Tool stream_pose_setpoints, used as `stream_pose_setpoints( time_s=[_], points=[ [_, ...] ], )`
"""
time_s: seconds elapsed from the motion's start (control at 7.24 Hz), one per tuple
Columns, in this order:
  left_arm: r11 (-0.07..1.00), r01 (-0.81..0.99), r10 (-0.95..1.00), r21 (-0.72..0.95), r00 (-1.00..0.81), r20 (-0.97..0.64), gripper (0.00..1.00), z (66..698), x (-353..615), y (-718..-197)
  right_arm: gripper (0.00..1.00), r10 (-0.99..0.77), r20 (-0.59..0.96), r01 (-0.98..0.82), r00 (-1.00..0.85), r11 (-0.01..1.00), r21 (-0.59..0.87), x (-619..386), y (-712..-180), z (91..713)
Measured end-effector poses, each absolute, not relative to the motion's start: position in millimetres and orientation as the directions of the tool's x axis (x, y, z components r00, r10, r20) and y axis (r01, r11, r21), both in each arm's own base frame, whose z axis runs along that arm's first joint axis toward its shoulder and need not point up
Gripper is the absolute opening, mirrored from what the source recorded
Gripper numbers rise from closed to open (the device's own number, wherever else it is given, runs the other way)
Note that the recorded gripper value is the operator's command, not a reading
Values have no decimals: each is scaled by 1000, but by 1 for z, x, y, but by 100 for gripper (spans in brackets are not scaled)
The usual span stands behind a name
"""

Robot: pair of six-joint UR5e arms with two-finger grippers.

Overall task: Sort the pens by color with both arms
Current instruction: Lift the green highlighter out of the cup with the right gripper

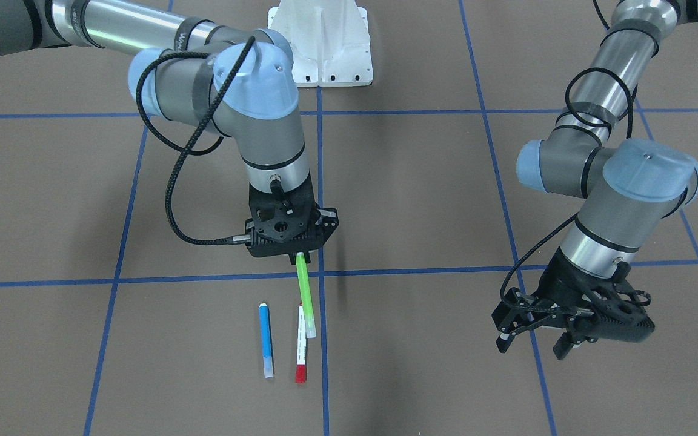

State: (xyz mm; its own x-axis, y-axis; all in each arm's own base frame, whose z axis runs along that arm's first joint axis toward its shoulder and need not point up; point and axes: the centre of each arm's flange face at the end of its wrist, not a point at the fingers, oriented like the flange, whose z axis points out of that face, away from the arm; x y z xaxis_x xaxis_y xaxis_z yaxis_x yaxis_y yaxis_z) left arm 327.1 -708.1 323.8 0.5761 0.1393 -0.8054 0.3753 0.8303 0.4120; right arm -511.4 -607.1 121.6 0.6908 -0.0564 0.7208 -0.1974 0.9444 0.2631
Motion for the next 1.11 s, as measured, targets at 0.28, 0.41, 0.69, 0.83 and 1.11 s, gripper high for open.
stream_pose_setpoints(
  time_s=[0.28,0.41,0.69,0.83,1.11],
  points=[
    [832,374,138,410,577,-805,100,326,328,-708,0,-6,691,-286,723,907,308,-544,-640,117],
    [832,374,136,409,578,-804,100,327,328,-708,0,1,680,-304,733,895,326,-563,-643,118],
    [834,373,132,407,581,-803,100,330,328,-709,0,-10,671,-318,741,876,363,-606,-631,139],
    [835,371,130,405,583,-802,100,332,328,-710,0,-16,662,-320,749,867,383,-620,-624,147],
    [836,371,128,404,585,-801,100,334,328,-710,0,-26,646,-332,763,842,425,-637,-620,162]
  ],
)
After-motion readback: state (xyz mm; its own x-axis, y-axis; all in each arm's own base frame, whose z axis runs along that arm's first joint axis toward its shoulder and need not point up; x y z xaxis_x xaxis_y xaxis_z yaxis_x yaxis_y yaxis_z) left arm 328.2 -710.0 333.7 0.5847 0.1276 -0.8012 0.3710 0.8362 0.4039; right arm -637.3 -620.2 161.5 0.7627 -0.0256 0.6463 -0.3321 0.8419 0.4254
